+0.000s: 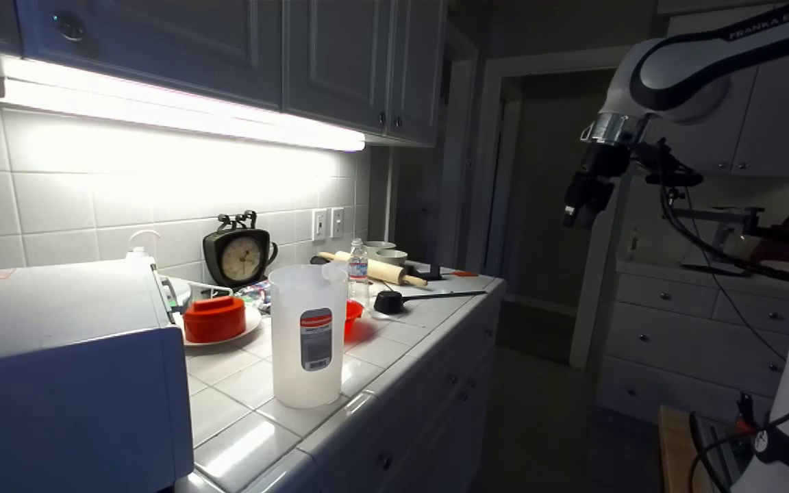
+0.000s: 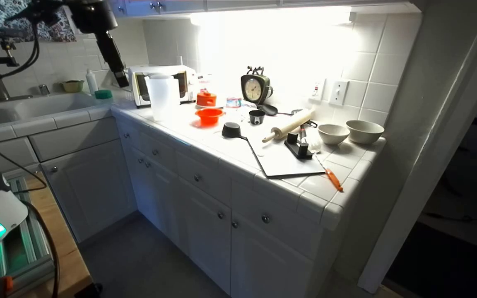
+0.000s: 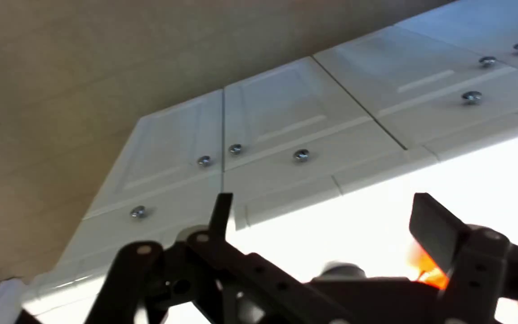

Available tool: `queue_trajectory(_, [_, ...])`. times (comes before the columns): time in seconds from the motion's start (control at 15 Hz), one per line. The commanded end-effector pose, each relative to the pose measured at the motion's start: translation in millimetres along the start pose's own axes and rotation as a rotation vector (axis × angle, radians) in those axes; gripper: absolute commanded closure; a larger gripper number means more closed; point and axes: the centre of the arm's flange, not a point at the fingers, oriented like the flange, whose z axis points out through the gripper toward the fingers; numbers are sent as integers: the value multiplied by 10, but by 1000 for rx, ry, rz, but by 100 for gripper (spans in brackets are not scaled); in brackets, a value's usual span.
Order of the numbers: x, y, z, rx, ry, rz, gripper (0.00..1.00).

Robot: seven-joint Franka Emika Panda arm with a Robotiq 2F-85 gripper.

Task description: Move the jar to the right and open the oven

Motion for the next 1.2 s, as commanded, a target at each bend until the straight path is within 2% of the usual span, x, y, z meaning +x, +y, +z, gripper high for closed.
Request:
queue_trajectory(0.0, [187,-349,228,149,31,-15,0])
queue_trajectory(0.2, [272,-666,348,189,55,-84,0])
queue_trajectory(0.33, [298,-847,416,183,68,-148,0])
queue_trajectory(0.47, [279,-1034,461,143,31,-254,0])
queue_trajectory(0.53, [275,-921,396,152,41,-180,0])
queue_trajectory(0.67, [272,-1042,442,145,29,-224,0])
queue_trajectory(0.93, [272,-1052,453,143,27,-238,0])
queue_trajectory(1.13, [517,-1041,634,201,48,-82,0])
